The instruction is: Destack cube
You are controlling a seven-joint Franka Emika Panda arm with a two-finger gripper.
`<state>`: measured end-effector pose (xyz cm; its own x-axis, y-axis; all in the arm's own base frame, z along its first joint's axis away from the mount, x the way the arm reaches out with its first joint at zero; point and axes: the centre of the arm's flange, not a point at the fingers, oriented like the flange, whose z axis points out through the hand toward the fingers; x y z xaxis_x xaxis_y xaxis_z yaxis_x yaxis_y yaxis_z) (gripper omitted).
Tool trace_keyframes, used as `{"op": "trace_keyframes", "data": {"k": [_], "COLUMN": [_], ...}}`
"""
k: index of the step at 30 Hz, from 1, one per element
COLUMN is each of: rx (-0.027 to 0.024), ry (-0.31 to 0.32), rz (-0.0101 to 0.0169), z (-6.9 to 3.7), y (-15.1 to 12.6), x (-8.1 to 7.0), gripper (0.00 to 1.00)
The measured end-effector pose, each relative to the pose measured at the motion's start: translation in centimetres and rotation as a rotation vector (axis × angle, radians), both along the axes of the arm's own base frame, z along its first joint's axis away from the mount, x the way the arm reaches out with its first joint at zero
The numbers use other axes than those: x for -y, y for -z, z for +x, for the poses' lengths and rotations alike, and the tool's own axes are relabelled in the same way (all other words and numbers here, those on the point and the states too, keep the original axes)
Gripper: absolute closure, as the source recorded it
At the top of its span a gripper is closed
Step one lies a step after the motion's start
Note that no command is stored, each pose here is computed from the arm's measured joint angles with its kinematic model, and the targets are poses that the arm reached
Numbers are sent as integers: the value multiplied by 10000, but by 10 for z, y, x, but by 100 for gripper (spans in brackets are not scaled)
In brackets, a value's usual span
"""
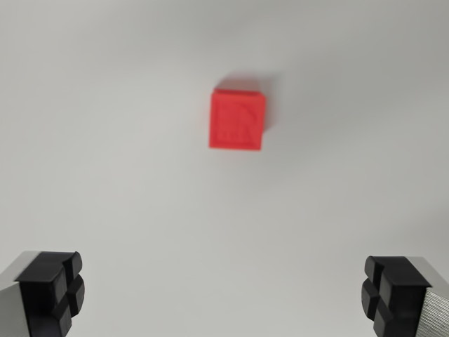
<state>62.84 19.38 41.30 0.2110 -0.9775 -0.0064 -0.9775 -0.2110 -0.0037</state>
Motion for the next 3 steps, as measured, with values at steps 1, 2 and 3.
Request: {"op": "trace_keyframes", "data": {"k": [1,2,3], "rx": [0,0,0], "ry": [0,0,0], "rz": [0,0,0], "z": [0,0,0], "y": [0,0,0], "x": [0,0,0], "gripper": [0,0,0]}}
